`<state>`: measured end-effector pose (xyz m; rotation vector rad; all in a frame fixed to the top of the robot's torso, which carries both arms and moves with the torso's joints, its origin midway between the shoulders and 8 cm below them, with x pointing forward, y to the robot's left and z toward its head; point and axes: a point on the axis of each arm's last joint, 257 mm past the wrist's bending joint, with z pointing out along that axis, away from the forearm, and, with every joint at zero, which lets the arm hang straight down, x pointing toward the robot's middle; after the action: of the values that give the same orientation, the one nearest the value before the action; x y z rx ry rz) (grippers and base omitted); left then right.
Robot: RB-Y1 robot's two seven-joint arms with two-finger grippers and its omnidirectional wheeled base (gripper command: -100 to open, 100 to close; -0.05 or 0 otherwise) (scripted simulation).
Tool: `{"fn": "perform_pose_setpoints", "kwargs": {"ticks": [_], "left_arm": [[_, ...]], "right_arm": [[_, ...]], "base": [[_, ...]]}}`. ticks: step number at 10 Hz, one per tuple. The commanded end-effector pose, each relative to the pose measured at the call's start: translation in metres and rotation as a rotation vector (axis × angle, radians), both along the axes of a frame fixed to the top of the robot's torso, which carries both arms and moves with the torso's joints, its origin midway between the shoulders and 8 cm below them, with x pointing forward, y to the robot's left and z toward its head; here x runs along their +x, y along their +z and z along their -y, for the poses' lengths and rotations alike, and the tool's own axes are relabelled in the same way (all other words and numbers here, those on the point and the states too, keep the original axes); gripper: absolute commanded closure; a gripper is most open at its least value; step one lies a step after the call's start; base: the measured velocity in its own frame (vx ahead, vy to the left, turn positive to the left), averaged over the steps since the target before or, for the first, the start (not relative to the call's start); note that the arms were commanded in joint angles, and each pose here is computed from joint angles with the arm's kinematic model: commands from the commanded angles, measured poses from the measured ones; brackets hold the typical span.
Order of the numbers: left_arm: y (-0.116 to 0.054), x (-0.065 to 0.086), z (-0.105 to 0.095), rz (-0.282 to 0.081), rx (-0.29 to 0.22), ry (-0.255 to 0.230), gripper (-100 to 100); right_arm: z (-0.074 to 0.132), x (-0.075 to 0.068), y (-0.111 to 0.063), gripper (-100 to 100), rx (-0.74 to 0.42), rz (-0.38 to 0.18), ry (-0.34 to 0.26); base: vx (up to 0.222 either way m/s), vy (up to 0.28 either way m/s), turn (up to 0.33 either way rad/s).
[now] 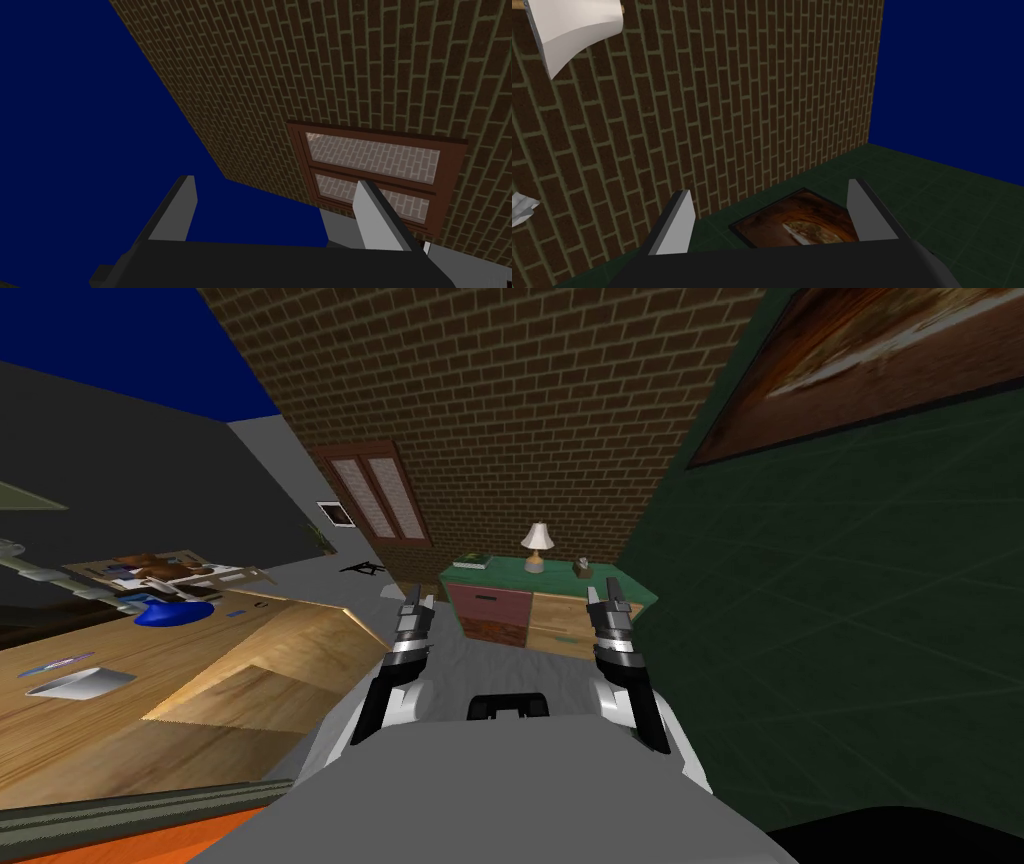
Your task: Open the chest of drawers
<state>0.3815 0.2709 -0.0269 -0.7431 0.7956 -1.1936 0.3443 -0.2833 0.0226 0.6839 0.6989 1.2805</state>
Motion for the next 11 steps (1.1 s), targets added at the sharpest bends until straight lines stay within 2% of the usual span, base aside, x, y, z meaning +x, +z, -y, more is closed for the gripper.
{"fn": "perform_pose_setpoints", "kwargs": {"ticks": [1, 3, 4, 6, 9, 10, 11], "left_arm": [[0.000, 0.000, 0.000, 0.000, 0.000, 0.000, 0], [0.000, 0.000, 0.000, 0.000, 0.000, 0.000, 0], [0.000, 0.000, 0.000, 0.000, 0.000, 0.000, 0], [0.000, 0.000, 0.000, -0.001, 0.000, 0.000, 0], [0.000, 0.000, 0.000, -0.001, 0.000, 0.000, 0], [0.000, 0.000, 0.000, -0.001, 0.000, 0.000, 0], [0.000, 0.000, 0.000, -0.001, 0.000, 0.000, 0]], "right_arm": [[0.000, 0.000, 0.000, 0, 0.000, 0.000, 0.000], [0.000, 0.000, 0.000, 0, 0.000, 0.000, 0.000], [-0.004, 0.006, -0.009, -100, -0.040, -0.033, 0.007], [-0.007, 0.018, -0.030, -100, -0.108, -0.106, 0.004], [-0.006, 0.039, -0.080, -100, -0.239, -0.259, -0.030], [-0.005, 0.040, -0.082, -100, -0.237, -0.269, -0.033], [-0.002, 0.048, -0.105, -100, -0.287, -0.335, -0.053]], "base": [[0.000, 0.000, 0.000], [0.000, 0.000, 0.000], [0.007, 0.012, 0.079], [0.009, 0.037, 0.157], [0.014, 0.061, 0.245], [0.021, 0.050, 0.101], [0.023, 0.048, 0.249]]}}
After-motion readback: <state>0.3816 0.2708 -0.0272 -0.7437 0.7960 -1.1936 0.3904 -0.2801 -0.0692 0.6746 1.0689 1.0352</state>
